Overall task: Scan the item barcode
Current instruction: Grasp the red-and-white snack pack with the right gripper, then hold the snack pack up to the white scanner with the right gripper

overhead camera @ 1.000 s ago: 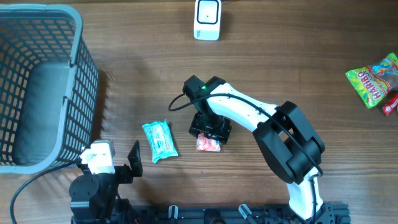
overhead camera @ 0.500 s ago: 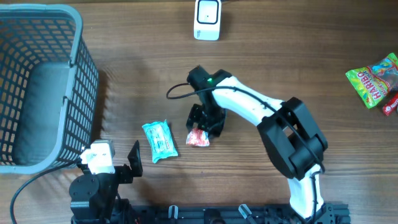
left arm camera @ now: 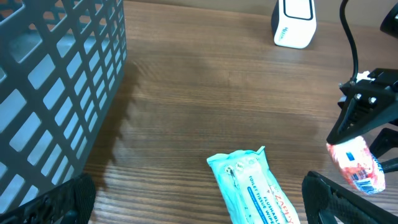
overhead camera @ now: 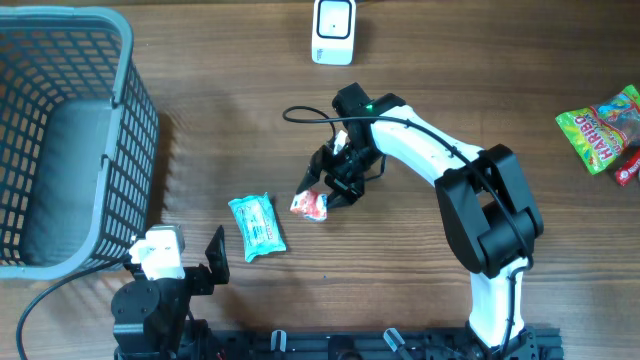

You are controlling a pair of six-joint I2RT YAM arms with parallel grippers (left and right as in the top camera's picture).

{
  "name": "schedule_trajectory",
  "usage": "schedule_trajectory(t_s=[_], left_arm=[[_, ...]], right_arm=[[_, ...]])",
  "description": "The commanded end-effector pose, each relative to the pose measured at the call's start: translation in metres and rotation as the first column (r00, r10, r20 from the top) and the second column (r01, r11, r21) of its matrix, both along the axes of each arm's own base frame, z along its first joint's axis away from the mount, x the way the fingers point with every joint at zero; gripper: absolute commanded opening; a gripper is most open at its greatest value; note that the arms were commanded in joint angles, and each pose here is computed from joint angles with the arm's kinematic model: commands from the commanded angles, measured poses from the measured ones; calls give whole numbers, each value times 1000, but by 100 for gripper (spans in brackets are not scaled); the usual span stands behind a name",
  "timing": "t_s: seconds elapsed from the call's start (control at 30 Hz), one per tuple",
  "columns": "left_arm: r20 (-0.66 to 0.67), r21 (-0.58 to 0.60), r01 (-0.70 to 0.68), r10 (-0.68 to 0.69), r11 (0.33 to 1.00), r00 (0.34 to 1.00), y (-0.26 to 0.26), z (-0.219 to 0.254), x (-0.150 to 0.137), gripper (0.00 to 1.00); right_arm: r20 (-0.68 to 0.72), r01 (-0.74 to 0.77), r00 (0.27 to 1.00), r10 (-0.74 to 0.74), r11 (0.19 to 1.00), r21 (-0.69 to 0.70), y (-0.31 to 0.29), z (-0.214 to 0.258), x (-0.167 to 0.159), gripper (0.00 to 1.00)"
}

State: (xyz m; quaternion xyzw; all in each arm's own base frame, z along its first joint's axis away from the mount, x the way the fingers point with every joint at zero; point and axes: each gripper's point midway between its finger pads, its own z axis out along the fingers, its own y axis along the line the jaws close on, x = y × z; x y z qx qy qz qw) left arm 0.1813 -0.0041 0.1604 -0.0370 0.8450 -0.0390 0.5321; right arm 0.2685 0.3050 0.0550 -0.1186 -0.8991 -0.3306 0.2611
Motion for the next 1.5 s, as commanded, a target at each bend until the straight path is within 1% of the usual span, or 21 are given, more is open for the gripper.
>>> schedule_trajectory(t_s=[0.0,0.1,0.17,0.3,0.43,0.53,0.57,0.63,0.7,0.8,0.83,0.9,0.97,1.03,1.07,1.17,1.23,1.3,1.37,1.4,1.47], left_arm=[[3,2,-2,2,1000,1000,0,-1,0,100],[3,2,-2,2,1000,1000,0,-1,0,100],[3,2,-2,2,1000,1000,0,-1,0,100],[3,2,-2,2,1000,1000,0,-1,0,100],[2,2,-2,2,1000,1000,0,-1,0,100],[3,2,-2,2,1000,1000,0,-1,0,100],[3,2,-2,2,1000,1000,0,-1,0,100],[2,2,-2,2,1000,1000,0,-1,0,100],[2,2,-2,2,1000,1000,0,-1,0,100],[3,2,-2,2,1000,1000,0,-1,0,100],[3,2,-2,2,1000,1000,0,-1,0,100],[3,2,-2,2,1000,1000,0,-1,0,100],[2,2,-2,2,1000,1000,0,-1,0,100],[2,2,-2,2,1000,1000,0,-1,0,100],[3,2,-2,2,1000,1000,0,-1,0,100],[2,2,-2,2,1000,1000,0,-1,0,100],[2,2,-2,2,1000,1000,0,-1,0,100],[2,2,-2,2,1000,1000,0,-1,0,100],[2,2,-2,2,1000,1000,0,-1,0,100],[2,2,-2,2,1000,1000,0,-1,0,100],[2,2,-2,2,1000,1000,0,-1,0,100]], right_arm=[[-15,-45,999,50,968,249,22,35,-3,58],[-54,-16,998,35,948,317,26,48,-1,58],[-109,49,994,-9,930,363,30,60,11,59],[-146,136,986,-78,886,444,35,80,44,59],[-206,175,975,-83,861,478,39,95,54,61],[-161,154,983,-83,848,506,42,99,60,61],[-110,130,990,-84,842,523,43,98,63,61],[55,54,993,-103,827,559,48,98,77,52],[204,-28,971,-120,799,601,53,105,90,51],[420,-147,891,-170,769,622,59,115,110,51],[487,-167,851,-197,777,607,60,114,120,50],[582,-153,776,-244,821,550,60,105,139,47],[669,-103,688,-280,875,473,55,94,162,47],[765,-29,576,-290,927,373,44,81,189,47],[805,36,523,-281,950,309,34,72,203,47],[885,188,415,-213,971,145,4,53,230,47],[937,312,328,-125,950,17,-24,44,250,47],[961,391,273,-53,918,-60,-44,42,261,47],[976,466,216,1,879,-104,-62,46,272,47],[986,505,159,45,855,-121,-71,55,280,47],[993,542,78,89,832,-117,-79,69,291,46]])
